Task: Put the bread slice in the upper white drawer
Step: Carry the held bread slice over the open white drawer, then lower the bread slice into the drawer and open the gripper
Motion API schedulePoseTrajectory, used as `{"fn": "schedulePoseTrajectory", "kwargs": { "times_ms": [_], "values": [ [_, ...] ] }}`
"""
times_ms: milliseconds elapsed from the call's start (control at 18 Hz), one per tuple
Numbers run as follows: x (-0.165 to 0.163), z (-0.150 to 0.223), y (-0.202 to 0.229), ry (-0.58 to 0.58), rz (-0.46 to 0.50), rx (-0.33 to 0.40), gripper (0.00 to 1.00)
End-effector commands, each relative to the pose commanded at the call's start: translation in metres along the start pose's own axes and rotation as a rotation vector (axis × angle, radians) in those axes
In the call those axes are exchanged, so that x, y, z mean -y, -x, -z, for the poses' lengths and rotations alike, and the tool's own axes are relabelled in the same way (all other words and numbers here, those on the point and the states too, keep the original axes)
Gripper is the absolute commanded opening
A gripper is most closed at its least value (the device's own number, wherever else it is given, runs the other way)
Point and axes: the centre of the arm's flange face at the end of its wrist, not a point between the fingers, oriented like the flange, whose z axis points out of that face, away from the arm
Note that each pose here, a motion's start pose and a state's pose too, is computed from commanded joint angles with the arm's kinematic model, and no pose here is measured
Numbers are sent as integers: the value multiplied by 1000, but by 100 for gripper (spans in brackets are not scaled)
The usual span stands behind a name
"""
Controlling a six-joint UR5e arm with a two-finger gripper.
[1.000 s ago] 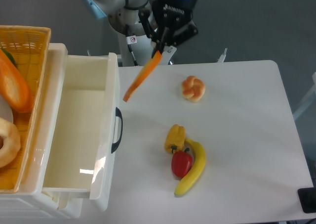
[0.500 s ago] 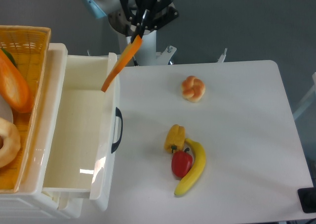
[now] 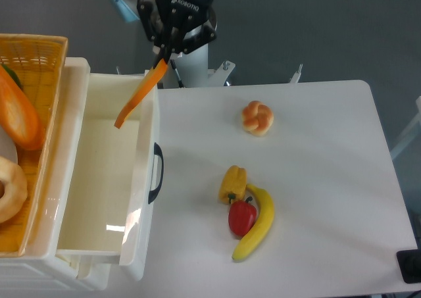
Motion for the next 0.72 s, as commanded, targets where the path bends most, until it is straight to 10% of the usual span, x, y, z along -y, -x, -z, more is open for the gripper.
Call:
{"fn": "schedulePoseTrajectory", "kwargs": {
  "times_ms": [611, 722],
  "values": [
    [10, -38, -5, 51, -11, -36, 0],
    [12, -44, -9, 51, -32, -39, 14]
  ]
}}
